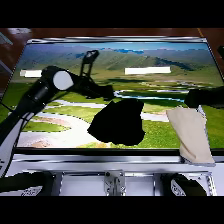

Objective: Fold the shirts.

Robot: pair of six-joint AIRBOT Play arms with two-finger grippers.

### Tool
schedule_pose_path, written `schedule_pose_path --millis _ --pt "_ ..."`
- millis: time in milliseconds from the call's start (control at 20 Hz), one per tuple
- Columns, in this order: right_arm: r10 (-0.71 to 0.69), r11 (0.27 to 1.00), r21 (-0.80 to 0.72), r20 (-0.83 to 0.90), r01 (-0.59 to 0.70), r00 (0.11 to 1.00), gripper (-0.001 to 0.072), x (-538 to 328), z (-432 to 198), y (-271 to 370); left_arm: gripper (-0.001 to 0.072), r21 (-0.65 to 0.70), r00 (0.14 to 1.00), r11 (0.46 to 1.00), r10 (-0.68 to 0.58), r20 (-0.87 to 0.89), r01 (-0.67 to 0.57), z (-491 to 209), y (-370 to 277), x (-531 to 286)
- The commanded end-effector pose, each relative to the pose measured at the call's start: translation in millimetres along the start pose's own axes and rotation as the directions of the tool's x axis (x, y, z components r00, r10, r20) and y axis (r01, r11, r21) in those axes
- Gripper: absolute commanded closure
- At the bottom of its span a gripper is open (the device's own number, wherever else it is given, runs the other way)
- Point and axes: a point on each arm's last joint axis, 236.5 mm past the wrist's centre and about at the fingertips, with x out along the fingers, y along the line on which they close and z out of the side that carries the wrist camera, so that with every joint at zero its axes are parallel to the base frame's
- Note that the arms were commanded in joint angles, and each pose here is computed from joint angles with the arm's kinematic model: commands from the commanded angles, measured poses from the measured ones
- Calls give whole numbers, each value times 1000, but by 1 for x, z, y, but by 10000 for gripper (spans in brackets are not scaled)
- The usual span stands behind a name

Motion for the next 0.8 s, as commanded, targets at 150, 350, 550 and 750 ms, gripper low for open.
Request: schedule_pose_path --millis 150,350,550,750 --pt "115 976 201 -138 -85 984 15 47 -25 -36 3 -272 948 948 81 -306 -169 -116 151 -23" --pt "343 889 372 -154 -268 927 15 97 -36 -17 3 -484 943 873 -111 -315 -59 -197 141 25" --pt "382 868 399 -159 -295 910 15 137 -25 -4 3 -571 958 821 -173 -230 11 -200 127 58" --pt "401 868 389 -182 -309 898 14 176 -15 20 4 -607 968 794 -162 -192 12 -195 125 83"
